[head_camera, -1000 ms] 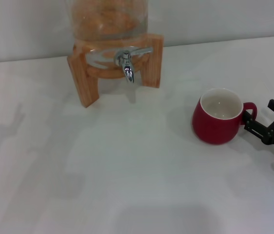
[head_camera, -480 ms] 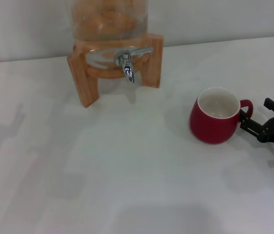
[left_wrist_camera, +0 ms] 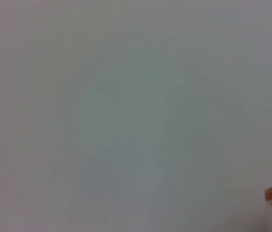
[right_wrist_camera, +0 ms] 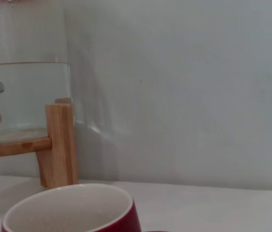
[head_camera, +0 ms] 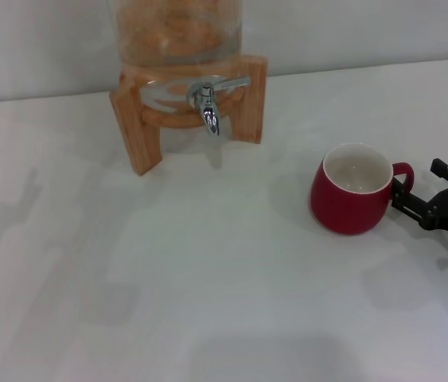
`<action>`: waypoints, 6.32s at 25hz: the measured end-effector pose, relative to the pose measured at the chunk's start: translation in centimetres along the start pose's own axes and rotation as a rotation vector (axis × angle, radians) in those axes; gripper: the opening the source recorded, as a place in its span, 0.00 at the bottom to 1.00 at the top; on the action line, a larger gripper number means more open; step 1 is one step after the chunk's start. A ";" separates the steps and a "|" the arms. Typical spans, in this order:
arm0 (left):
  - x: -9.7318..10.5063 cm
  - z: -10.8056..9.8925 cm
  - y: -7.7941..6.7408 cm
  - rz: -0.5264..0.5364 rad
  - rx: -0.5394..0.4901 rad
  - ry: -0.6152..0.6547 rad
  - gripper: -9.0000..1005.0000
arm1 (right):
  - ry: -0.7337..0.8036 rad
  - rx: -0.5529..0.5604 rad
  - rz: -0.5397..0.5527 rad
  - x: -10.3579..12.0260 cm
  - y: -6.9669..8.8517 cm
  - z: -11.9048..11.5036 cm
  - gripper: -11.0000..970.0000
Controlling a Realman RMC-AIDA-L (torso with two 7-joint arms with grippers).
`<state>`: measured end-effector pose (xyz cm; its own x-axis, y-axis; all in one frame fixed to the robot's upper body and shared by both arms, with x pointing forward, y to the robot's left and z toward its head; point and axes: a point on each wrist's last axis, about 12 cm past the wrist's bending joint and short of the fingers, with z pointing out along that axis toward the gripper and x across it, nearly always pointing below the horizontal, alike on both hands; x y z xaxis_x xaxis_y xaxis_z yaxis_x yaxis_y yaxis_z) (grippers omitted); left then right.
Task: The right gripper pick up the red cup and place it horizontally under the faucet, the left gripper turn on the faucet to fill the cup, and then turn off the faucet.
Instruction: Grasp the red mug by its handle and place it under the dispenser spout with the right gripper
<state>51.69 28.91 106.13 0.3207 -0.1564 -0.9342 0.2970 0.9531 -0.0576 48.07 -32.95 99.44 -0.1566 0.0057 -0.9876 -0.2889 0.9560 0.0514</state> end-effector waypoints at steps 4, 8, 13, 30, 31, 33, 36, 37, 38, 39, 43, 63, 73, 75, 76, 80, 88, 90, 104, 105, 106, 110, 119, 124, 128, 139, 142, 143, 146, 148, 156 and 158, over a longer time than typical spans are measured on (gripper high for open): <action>0.0 0.0 0.0 0.000 0.000 0.001 0.83 | 0.000 -0.001 0.000 0.0 0.0 0.0 0.89; 0.0 -0.1 0.0 0.000 0.000 0.003 0.83 | -0.001 -0.002 -0.001 0.0 0.0 0.1 0.89; 0.0 -0.1 0.0 0.000 0.001 0.003 0.83 | -0.004 -0.006 -0.003 -0.2 0.1 0.3 0.89; 0.0 -0.1 0.0 0.001 0.002 0.003 0.83 | -0.010 -0.013 -0.005 -0.4 0.2 0.6 0.88; 0.0 0.0 0.0 0.001 0.002 0.003 0.83 | -0.010 -0.013 -0.005 -0.4 0.1 0.6 0.85; 0.0 0.0 0.0 0.000 0.003 0.002 0.83 | -0.009 -0.013 -0.005 -0.4 0.1 0.6 0.78; 0.0 0.0 0.0 0.000 0.003 0.002 0.83 | -0.007 -0.012 -0.006 -0.3 0.1 0.6 0.66; 0.0 0.0 0.0 0.000 0.003 0.002 0.83 | -0.006 -0.012 -0.006 -0.3 0.1 0.6 0.61; 0.0 0.0 0.0 0.000 0.003 0.002 0.83 | -0.005 -0.012 -0.006 -0.3 0.1 0.5 0.56; 0.0 0.0 0.0 0.001 0.003 0.002 0.83 | -0.003 -0.010 -0.007 -0.3 0.1 0.5 0.51; 0.0 0.0 0.0 0.001 0.003 0.002 0.83 | 0.000 -0.008 -0.007 -0.2 0.0 0.5 0.40; 0.0 0.0 0.0 -0.001 0.003 0.002 0.83 | 0.006 -0.011 -0.007 -0.1 0.1 0.4 0.13; 0.1 -0.1 0.0 -0.001 0.004 0.005 0.83 | -0.008 -0.038 -0.007 -0.5 0.5 1.1 0.13; 0.1 -0.1 0.0 -0.001 0.004 0.006 0.83 | -0.011 -0.041 -0.006 -0.6 0.6 1.2 0.13; 0.1 -0.1 0.0 -0.002 0.004 0.006 0.83 | -0.013 -0.045 -0.005 -0.6 0.7 1.3 0.13; 0.1 -0.1 0.0 -0.003 0.004 0.008 0.83 | -0.019 -0.068 -0.009 -1.0 1.1 1.9 0.13; 0.2 -0.1 -0.2 -0.006 0.014 0.012 0.83 | -0.023 -0.112 -0.015 -1.5 2.0 3.4 0.13; 0.2 -0.1 -0.3 -0.005 0.017 0.014 0.83 | -0.019 -0.125 -0.018 -1.7 2.4 3.9 0.13; 0.2 -0.1 -0.2 -0.005 0.019 0.014 0.83 | 0.003 -0.173 -0.039 -2.9 3.9 7.0 0.13; 0.2 -0.1 -0.2 -0.005 0.018 0.017 0.83 | 0.006 -0.175 -0.041 -3.0 4.0 7.2 0.13; 0.3 0.0 -0.2 -0.005 0.017 0.022 0.83 | 0.007 -0.177 -0.043 -3.0 4.0 7.2 0.13; 0.4 0.1 -0.3 -0.005 0.025 0.035 0.83 | 0.018 -0.192 -0.053 -3.2 4.5 7.8 0.13; 0.4 0.4 -0.4 -0.003 0.035 0.032 0.83 | 0.041 -0.233 -0.085 -3.9 5.7 9.6 0.13; 0.4 0.5 -0.4 -0.003 0.035 0.031 0.83 | 0.047 -0.249 -0.099 -4.2 6.1 10.3 0.13; 0.3 0.5 -0.4 -0.004 0.036 0.031 0.83 | 0.055 -0.256 -0.112 -4.5 6.4 10.9 0.13; 0.3 0.9 -0.5 -0.005 0.043 0.024 0.83 | 0.068 -0.289 -0.142 -5.2 7.4 12.1 0.13; 0.3 0.9 -0.6 -0.005 0.044 0.025 0.83 | 0.073 -0.295 -0.152 -5.4 7.7 12.5 0.13; 0.3 0.9 -0.6 -0.006 0.044 0.026 0.83 | 0.075 -0.296 -0.155 -5.5 7.8 12.7 0.13; 0.4 0.8 -0.6 -0.007 0.044 0.027 0.83 | 0.081 -0.294 -0.159 -5.6 7.8 12.9 0.13; 0.4 0.8 -0.7 -0.008 0.045 0.028 0.83 | 0.081 -0.295 -0.160 -5.6 7.9 12.9 0.13; 0.4 0.8 -0.8 -0.010 0.053 0.031 0.83 | 0.081 -0.289 -0.155 -5.6 7.9 13.0 0.13; 0.4 0.8 -0.8 -0.010 0.053 0.031 0.83 | 0.083 -0.284 -0.153 -5.7 7.8 13.1 0.13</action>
<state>52.32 27.86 106.06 0.2894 -0.1567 -0.9443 0.3475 0.9364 -0.0489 59.10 -21.65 103.51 -0.1639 -0.1669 -0.9722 -0.5649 0.8239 -0.0462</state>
